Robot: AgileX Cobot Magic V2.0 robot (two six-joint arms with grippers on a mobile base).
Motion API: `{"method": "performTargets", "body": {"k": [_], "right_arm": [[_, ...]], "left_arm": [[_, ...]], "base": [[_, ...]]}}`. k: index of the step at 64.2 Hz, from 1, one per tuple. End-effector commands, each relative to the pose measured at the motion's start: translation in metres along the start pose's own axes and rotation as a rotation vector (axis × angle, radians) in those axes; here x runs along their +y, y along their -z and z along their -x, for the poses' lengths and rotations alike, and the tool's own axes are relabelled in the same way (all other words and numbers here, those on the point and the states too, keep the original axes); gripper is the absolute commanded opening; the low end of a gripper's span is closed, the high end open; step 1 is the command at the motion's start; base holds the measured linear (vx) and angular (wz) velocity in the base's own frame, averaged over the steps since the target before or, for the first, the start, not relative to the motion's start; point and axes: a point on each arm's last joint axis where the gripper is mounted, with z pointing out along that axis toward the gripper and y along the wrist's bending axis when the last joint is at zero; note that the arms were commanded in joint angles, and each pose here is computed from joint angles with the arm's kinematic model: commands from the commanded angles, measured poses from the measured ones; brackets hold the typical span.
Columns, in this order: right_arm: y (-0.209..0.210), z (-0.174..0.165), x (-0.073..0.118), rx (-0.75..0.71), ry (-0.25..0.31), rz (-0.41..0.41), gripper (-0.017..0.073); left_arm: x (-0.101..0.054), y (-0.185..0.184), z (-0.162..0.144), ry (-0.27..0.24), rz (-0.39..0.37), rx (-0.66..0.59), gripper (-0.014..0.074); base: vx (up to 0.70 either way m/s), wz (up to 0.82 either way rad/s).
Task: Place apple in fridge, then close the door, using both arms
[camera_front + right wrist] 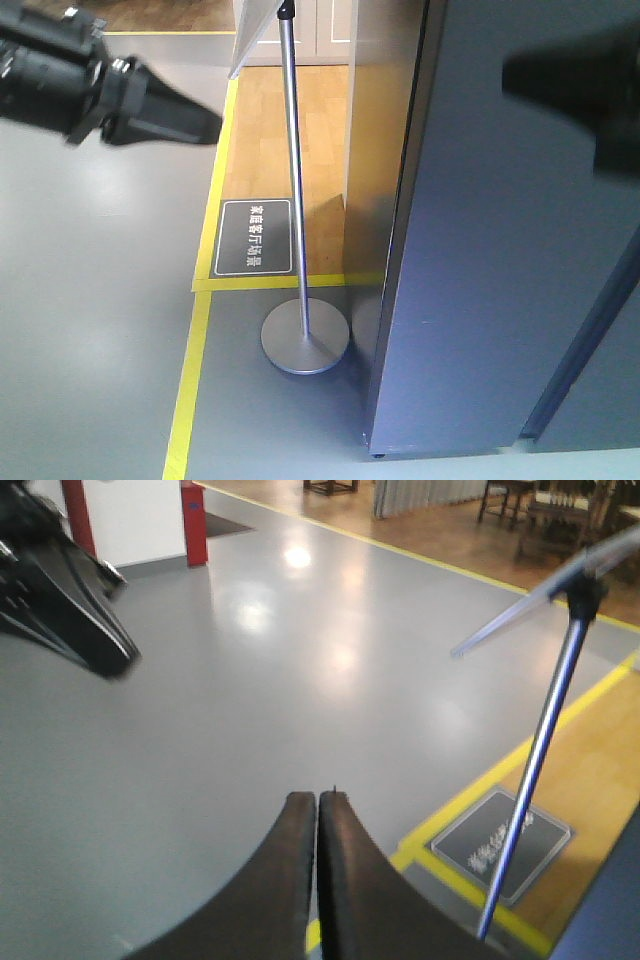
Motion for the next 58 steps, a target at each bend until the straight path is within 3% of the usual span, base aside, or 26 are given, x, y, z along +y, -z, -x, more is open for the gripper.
{"method": "performTargets", "body": {"k": [1, 12, 20, 29, 33, 38, 58], "right_arm": [[0.012, -0.019, 0.016, -0.046, -0.021, -0.062, -0.0005], [0.020, -0.091, 0.041, 0.023, -0.112, -0.139, -0.0005], [0.024, -0.129, 0.057, 0.059, -0.146, -0.159, -0.0005], [0.027, -0.156, 0.067, 0.081, -0.172, -0.180, -0.0005], [0.029, -0.160, 0.069, 0.079, -0.172, -0.192, -0.0005], [0.029, -0.162, 0.070, 0.081, -0.175, -0.188, -0.0004], [0.029, -0.162, 0.071, 0.079, -0.177, -0.186, -0.0003]], "left_arm": [[-0.024, 0.018, -0.022, -0.039, 0.028, -0.129, -0.0008], [-0.012, 0.014, -0.112, 0.056, 0.206, -0.201, -0.0008], [0.010, 0.003, -0.185, 0.204, 0.352, -0.247, -0.0008], [0.023, -0.003, -0.243, 0.344, 0.447, -0.298, -0.0008], [0.026, -0.003, -0.256, 0.397, 0.466, -0.328, -0.0008], [0.027, -0.003, -0.262, 0.428, 0.475, -0.351, -0.0008], [0.026, -0.003, -0.262, 0.436, 0.468, -0.355, -0.0008]], "base": [[0.00, 0.00], [0.00, 0.00], [0.00, 0.00], [0.00, 0.00], [0.00, 0.00], [0.00, 0.00], [0.00, 0.00]]}}
